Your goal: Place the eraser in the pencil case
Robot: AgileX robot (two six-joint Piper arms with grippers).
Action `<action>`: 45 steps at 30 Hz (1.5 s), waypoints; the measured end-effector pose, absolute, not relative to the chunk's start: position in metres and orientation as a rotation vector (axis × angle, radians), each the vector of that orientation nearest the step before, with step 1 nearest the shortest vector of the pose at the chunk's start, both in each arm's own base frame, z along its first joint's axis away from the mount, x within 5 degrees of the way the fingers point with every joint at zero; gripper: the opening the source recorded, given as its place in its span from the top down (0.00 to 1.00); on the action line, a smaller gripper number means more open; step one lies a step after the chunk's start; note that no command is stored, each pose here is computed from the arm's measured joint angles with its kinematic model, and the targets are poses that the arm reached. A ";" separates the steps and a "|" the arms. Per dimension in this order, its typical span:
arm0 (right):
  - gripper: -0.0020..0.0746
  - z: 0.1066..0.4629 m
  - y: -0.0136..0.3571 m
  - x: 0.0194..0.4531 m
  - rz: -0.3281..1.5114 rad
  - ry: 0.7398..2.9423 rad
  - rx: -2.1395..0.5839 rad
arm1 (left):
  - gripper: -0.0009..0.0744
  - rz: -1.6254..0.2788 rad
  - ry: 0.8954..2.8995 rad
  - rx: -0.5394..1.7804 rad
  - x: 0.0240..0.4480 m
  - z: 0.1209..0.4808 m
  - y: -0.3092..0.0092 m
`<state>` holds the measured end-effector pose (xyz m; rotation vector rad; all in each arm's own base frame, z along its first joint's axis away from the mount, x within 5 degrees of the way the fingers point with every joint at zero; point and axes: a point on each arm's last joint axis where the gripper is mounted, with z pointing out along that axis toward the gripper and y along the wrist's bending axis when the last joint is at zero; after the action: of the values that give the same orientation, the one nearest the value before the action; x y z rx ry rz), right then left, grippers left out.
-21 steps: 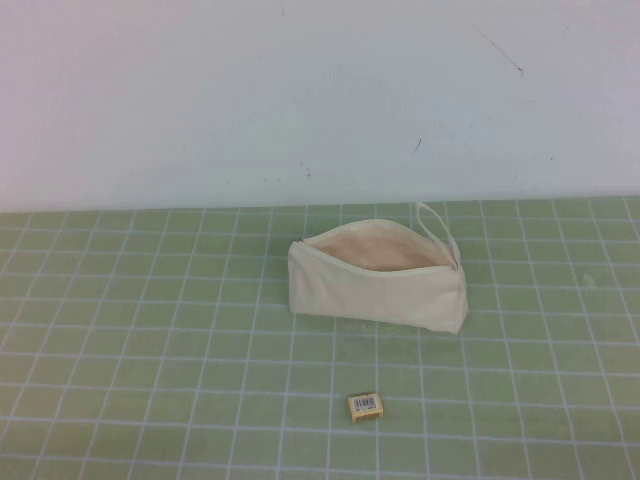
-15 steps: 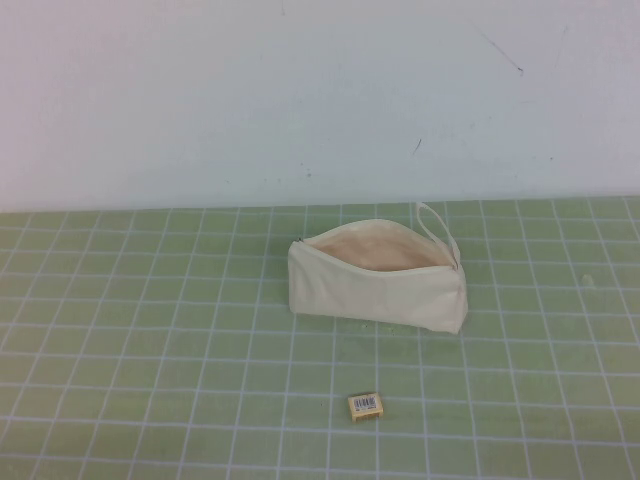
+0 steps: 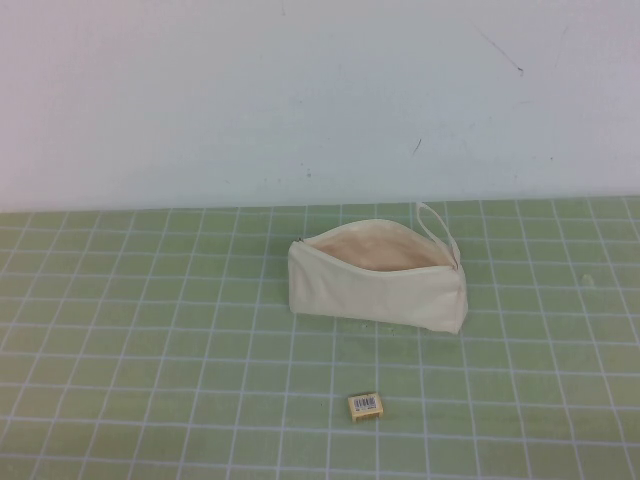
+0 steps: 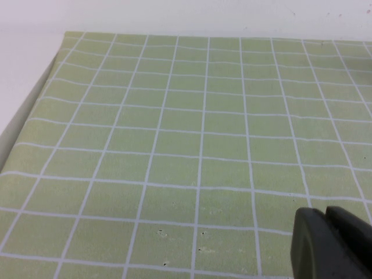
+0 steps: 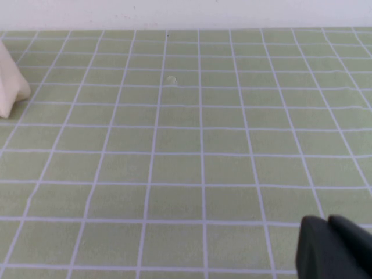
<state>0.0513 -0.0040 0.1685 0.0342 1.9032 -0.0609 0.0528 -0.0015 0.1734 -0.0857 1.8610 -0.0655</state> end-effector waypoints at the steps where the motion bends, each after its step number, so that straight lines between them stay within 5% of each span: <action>1: 0.98 0.168 -0.004 0.051 -0.061 1.903 0.034 | 0.99 -0.066 1.861 -0.086 0.053 0.173 -0.002; 10: 0.98 0.168 -0.002 0.051 0.003 1.902 0.073 | 0.99 -0.066 1.861 -0.086 0.053 0.173 -0.002; 17: 0.98 0.175 0.020 0.052 0.729 1.795 0.578 | 0.99 -0.066 1.861 -0.086 0.053 0.173 -0.002; 21: 0.98 0.180 0.024 0.052 0.911 1.731 0.697 | 0.99 -0.066 1.861 -0.086 0.053 0.173 -0.002; 34: 0.98 0.182 0.025 0.051 0.784 1.777 0.516 | 0.99 -0.066 1.861 -0.086 0.053 0.173 -0.002; 45: 0.98 0.288 0.023 0.067 0.351 2.156 -0.004 | 0.99 -0.066 1.861 -0.086 0.053 0.173 -0.002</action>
<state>0.0669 0.0232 0.2875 -0.0042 2.1558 0.3514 0.0528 -0.0015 0.1734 -0.0857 1.8610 -0.0655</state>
